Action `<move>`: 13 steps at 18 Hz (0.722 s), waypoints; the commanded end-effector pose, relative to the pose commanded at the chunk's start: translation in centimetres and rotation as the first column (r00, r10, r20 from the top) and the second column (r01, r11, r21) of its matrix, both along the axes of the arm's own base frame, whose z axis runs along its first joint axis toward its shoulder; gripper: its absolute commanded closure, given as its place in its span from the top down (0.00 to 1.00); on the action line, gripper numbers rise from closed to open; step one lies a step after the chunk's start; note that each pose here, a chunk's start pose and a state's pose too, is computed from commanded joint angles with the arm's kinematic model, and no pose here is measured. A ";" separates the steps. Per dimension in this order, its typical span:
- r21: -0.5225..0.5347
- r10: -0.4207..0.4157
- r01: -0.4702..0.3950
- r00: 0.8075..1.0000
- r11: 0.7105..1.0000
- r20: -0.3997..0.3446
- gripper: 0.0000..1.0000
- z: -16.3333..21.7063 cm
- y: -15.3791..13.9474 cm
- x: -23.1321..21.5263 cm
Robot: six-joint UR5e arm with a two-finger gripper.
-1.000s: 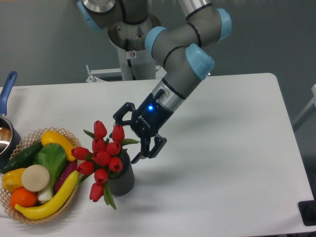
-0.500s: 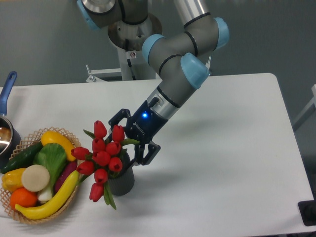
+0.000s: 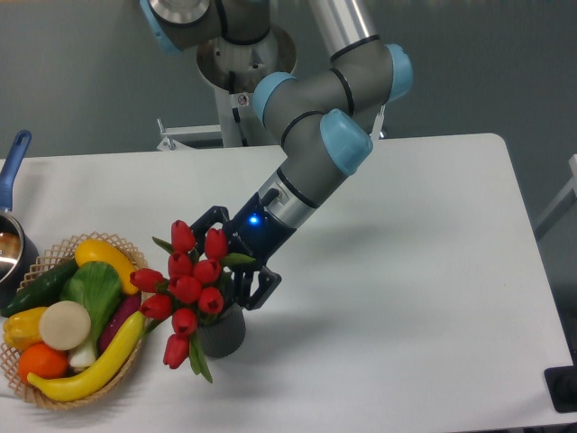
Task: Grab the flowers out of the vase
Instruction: 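Close the gripper on the tulip stems and begin lifting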
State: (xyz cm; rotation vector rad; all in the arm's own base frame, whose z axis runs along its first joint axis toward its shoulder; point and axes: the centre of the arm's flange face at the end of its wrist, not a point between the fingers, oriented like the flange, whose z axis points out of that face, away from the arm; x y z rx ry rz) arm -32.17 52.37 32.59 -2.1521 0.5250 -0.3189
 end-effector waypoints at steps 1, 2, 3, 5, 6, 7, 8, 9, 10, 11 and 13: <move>-0.001 0.000 0.000 1.000 1.000 0.001 0.80 -0.1 0.0 0.0; -0.001 0.000 0.000 1.000 1.000 0.001 0.76 -0.1 0.0 0.0; 0.000 0.000 0.000 1.000 1.000 0.000 0.72 0.0 0.0 0.0; 0.001 0.001 -0.001 1.000 1.000 -0.001 0.66 0.1 0.1 -0.1; 0.002 0.001 -0.001 1.000 1.000 0.000 0.63 0.1 0.1 -0.1; 0.005 0.000 0.000 1.000 1.000 0.004 0.60 0.1 0.1 -0.1; 0.010 -0.001 0.001 1.000 1.000 0.005 0.57 0.2 0.1 -0.1; 0.011 -0.001 0.001 1.000 1.000 0.006 0.51 0.2 0.2 -0.1; 0.011 -0.001 0.001 1.000 1.000 0.006 0.46 0.2 0.2 -0.1; 0.011 -0.001 0.001 1.000 1.000 0.006 0.41 0.2 0.2 -0.1; 0.011 -0.001 0.001 1.000 1.000 0.008 0.40 0.2 0.2 -0.1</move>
